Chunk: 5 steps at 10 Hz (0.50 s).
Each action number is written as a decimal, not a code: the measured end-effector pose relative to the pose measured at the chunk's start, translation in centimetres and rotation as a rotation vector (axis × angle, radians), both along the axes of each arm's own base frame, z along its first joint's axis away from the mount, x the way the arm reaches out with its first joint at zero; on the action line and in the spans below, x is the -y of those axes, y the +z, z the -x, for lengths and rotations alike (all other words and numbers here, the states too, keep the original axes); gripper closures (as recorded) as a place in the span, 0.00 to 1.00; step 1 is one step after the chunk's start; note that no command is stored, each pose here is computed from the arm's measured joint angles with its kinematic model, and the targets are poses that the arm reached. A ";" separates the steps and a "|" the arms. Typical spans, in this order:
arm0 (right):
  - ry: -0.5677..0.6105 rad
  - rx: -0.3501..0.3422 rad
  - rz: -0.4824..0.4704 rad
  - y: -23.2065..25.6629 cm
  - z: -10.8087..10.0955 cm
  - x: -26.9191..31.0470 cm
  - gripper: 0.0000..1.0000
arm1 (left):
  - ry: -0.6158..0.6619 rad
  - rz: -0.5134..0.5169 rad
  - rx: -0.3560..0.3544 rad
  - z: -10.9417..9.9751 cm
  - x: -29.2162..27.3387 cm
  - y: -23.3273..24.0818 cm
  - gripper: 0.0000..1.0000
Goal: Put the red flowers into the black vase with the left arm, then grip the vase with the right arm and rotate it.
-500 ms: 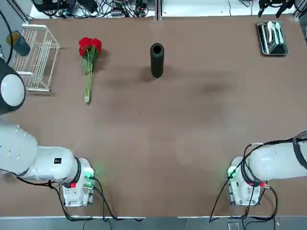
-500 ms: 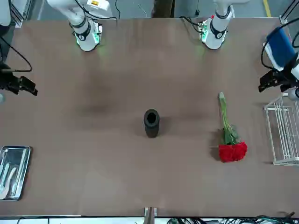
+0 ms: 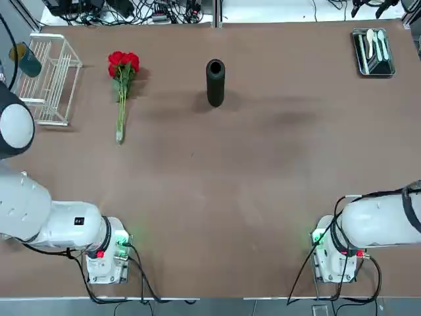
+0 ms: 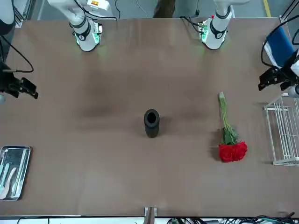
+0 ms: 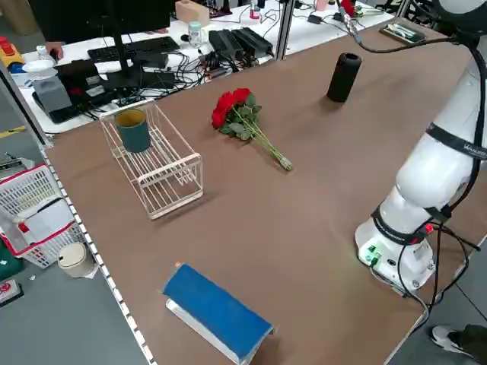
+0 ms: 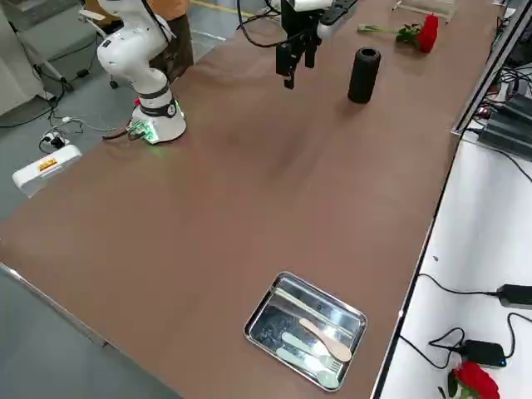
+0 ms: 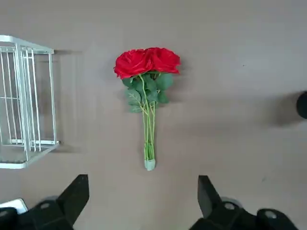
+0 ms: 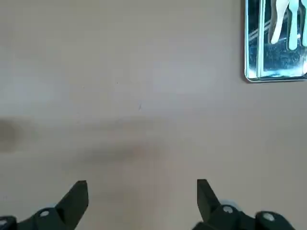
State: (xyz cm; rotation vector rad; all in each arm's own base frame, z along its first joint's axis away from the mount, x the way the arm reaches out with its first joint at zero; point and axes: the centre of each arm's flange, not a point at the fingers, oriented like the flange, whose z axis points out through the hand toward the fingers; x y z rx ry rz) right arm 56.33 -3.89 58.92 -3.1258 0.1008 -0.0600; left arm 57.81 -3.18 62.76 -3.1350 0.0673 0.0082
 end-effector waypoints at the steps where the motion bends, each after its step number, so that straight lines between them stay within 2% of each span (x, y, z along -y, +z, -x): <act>1: -0.002 0.000 0.000 0.0 0.0 0.1 0.00 | -0.001 0.000 0.007 -0.7 0.1 -1.3 0.00; 5: -0.005 -0.004 0.000 -0.1 0.1 0.3 0.00 | 0.028 -0.029 0.015 -2.4 -0.7 -11.1 0.00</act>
